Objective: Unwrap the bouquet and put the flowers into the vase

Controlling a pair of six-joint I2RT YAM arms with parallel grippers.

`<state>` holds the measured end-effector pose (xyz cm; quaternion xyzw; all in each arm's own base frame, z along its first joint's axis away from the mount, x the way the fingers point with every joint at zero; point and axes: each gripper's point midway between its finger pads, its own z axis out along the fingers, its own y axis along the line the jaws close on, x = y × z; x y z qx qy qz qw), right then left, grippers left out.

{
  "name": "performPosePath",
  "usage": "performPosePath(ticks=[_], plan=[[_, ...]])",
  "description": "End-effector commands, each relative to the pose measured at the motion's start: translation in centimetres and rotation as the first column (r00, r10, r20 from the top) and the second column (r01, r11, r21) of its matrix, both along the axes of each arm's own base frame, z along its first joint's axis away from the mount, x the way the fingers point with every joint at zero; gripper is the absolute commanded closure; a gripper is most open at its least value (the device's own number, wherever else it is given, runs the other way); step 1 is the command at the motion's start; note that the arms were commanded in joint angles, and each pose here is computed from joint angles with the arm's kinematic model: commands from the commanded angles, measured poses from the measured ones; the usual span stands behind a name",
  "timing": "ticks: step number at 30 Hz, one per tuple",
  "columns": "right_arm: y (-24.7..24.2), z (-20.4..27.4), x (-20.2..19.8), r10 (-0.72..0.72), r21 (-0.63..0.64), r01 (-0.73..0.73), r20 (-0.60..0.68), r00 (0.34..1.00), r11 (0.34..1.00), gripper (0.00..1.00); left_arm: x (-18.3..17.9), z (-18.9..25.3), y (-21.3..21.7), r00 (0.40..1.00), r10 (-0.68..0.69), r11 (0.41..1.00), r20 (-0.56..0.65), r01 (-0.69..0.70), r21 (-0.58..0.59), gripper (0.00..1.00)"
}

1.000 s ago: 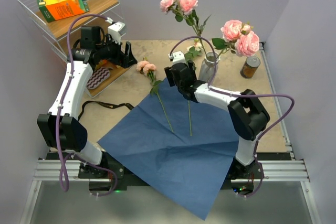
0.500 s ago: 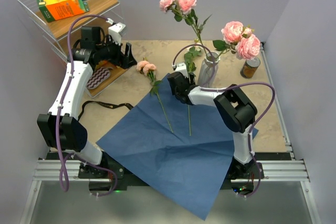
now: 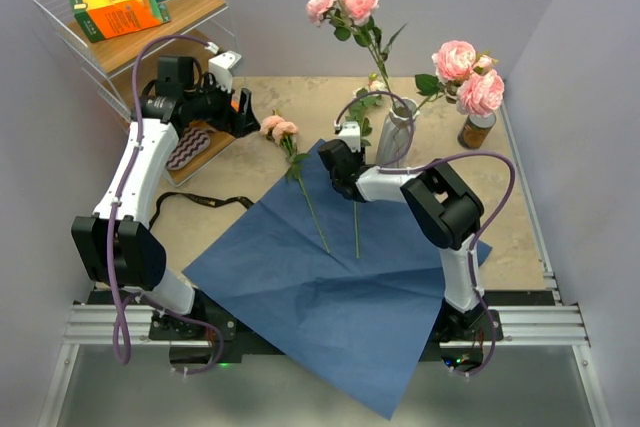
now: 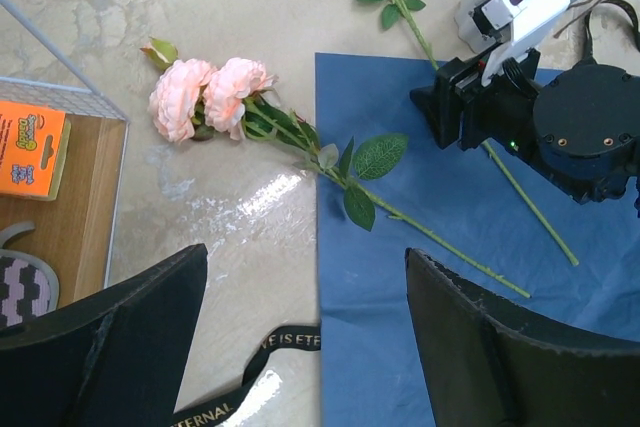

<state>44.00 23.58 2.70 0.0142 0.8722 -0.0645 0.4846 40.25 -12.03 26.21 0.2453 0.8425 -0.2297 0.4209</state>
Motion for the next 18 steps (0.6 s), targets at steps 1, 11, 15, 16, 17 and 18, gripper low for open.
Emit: performPosePath(ticks=[1, 11, 15, 16, 17, 18], plan=[[0.1, -2.4, -0.5, -0.025, 0.064, 0.027, -0.04, 0.999, 0.998, 0.53, -0.4, 2.1, 0.2, 0.998, -0.007, 1.0, 0.07, 0.007, 0.006, 0.15], [3.9, 1.5, -2.5, 0.185, 0.13, -0.196, 0.091, 0.978, 0.972, 0.94, -0.2, 2.1, 0.0, 0.998, -0.003, 1.0, 0.061, 0.003, -0.007, 0.16], [6.1, 3.4, -4.5, 0.283, 0.097, -0.299, 0.155, 0.947, 0.949, 0.99, -0.1, 2.4, -0.1, 0.998, -0.004, 1.0, 0.066, 0.005, -0.014, 0.16], [6.0, 3.4, -5.2, 0.304, 0.073, -0.317, 0.156, 0.94, 0.945, 1.0, -0.2, 2.4, -0.1, 0.998, -0.004, 1.0, 0.066, 0.005, -0.014, 0.16], [6.3, 4.1, -5.3, 0.31, 0.073, -0.328, 0.184, 0.933, 0.942, 1.0, -0.2, 2.4, -0.1, 0.998, -0.005, 1.0, 0.065, 0.006, -0.013, 0.16], [6.8, 5.1, -5.8, 0.324, 0.071, -0.344, 0.205, 0.924, 0.936, 1.0, -0.3, 2.3, -0.1, 0.998, -0.006, 1.0, 0.064, 0.007, -0.014, 0.16]])
